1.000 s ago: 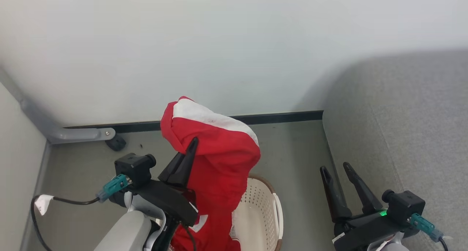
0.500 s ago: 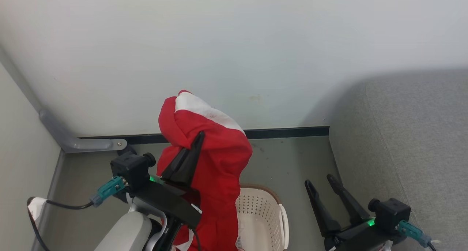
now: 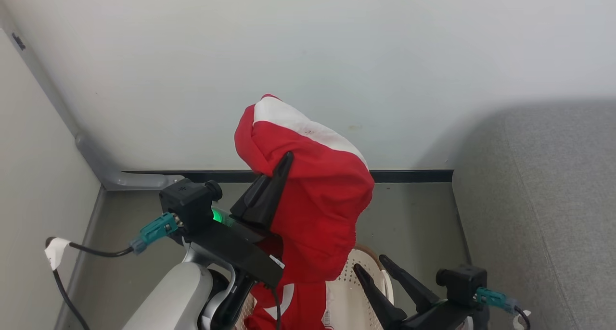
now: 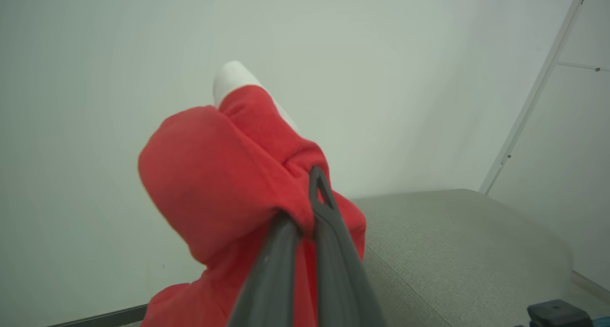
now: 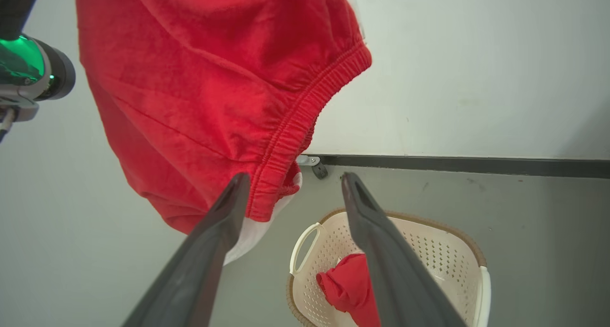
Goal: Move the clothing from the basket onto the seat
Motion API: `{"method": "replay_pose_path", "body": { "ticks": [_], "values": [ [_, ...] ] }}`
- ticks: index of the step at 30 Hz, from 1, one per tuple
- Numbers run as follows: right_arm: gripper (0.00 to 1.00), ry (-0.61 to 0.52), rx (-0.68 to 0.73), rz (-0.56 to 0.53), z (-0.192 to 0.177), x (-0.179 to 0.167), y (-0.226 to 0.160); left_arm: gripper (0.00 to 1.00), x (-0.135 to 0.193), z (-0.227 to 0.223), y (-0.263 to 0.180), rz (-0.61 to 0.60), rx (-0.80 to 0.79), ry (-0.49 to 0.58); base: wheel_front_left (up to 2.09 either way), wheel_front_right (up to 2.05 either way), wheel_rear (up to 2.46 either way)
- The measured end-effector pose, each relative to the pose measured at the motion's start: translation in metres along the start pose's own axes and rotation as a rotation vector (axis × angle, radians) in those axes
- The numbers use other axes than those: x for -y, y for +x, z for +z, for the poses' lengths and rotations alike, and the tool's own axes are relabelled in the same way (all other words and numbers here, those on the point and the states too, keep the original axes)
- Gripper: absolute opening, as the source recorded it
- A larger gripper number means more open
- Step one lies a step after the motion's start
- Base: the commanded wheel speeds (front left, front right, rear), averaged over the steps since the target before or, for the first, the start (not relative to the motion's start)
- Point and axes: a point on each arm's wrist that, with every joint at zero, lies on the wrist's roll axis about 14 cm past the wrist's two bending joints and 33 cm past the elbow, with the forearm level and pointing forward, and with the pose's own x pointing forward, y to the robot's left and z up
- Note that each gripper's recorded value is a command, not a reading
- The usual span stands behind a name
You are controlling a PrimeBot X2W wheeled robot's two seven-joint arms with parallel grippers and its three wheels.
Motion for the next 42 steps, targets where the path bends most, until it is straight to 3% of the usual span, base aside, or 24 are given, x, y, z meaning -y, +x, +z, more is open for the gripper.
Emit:
{"method": "replay_pose_path", "body": {
  "ticks": [17, 26, 33, 34, 35, 36, 38, 42],
  "values": [
    [1.00, 0.327, -0.169, 0.118, -0.018, -0.046, 0.038, 0.00, 0.008, 0.016, 0.000, -0.014, 0.005, 0.018, 0.00, 0.00, 0.00],
    [1.00, 0.380, -0.249, 0.152, -0.024, -0.055, 0.051, 0.00, 0.000, 0.019, -0.005, 0.014, 0.000, 0.025, 0.00, 0.00, 0.00],
    [1.00, 0.370, -0.216, 0.230, -0.001, -0.075, 0.063, 0.00, -0.003, 0.020, -0.005, 0.026, 0.002, 0.016, 0.00, 0.00, 0.00],
    [0.96, 0.371, -0.208, 0.240, 0.004, -0.078, 0.065, 0.00, -0.002, 0.019, -0.005, 0.025, -0.002, 0.015, 0.00, 0.00, 0.00],
    [0.85, 0.370, -0.203, 0.250, 0.007, -0.080, 0.066, 0.00, -0.002, 0.019, -0.004, 0.025, -0.003, 0.015, 0.00, 0.00, 0.00],
    [0.42, 0.370, -0.197, 0.257, 0.010, -0.082, 0.066, 0.00, -0.002, 0.019, -0.004, 0.024, -0.003, 0.013, 0.00, 0.00, 0.00],
    [0.00, 0.381, -0.193, 0.260, 0.011, -0.083, 0.066, 0.00, -0.001, 0.019, -0.004, 0.022, -0.005, 0.011, 0.00, 0.00, 0.00],
    [0.00, 0.385, -0.194, 0.257, 0.009, -0.083, 0.065, 0.00, -0.001, 0.018, -0.004, 0.023, -0.007, -0.015, 0.00, 0.00, 0.00]
  ]
}}
